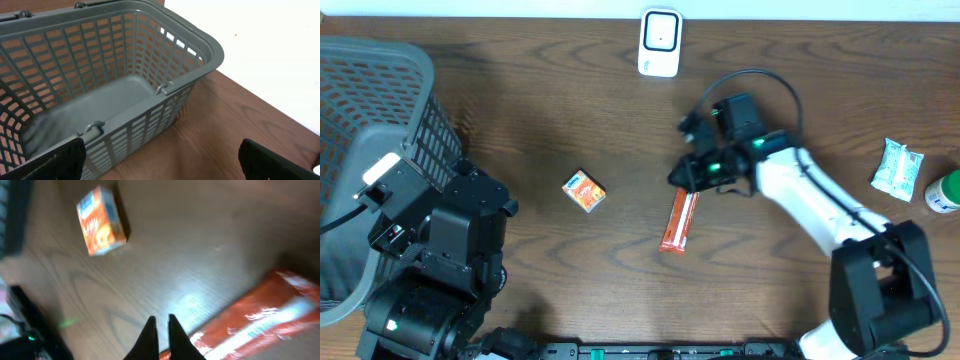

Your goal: Scan the item barcode

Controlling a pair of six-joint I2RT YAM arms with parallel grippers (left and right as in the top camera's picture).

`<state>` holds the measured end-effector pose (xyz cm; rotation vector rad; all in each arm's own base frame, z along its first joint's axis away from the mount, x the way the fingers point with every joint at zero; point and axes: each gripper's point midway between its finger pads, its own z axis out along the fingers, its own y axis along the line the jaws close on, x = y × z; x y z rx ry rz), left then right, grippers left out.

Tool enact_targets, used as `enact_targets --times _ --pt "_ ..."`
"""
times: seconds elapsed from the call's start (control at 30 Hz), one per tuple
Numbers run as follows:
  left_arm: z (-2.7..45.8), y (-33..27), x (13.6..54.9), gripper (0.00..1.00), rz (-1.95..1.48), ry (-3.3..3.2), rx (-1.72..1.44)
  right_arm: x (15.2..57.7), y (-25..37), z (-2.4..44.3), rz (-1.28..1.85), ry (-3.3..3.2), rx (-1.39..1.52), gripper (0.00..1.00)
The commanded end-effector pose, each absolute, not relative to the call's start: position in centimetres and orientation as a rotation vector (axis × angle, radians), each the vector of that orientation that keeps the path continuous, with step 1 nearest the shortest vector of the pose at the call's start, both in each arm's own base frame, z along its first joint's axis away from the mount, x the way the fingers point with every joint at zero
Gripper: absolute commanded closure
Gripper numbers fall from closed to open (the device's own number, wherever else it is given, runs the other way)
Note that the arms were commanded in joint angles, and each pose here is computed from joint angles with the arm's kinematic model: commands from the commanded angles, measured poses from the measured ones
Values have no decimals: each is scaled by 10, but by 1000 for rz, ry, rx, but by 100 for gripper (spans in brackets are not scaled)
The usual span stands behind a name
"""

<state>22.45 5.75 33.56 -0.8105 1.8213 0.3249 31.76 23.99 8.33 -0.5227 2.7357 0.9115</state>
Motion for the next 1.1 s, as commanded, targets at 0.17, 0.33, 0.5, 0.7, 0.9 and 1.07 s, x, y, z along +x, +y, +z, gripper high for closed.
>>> enact_targets --times 0.17,0.33,0.5,0.7,0.9,1.07 --pt "341 60 223 2 323 1802 -826 273 259 25 599 2967 -568 99" --pt "341 60 223 2 323 1802 -826 257 238 17 449 3072 -545 99" --pt "341 60 223 2 323 1802 -826 242 207 11 232 3163 -544 99" --pt "341 60 223 2 323 1802 -826 248 193 10 94 3144 -549 99" --pt "341 60 223 2 323 1802 -826 244 222 28 334 3115 -652 99" --pt "341 60 223 2 323 1802 -826 264 246 54 432 3005 -648 99"
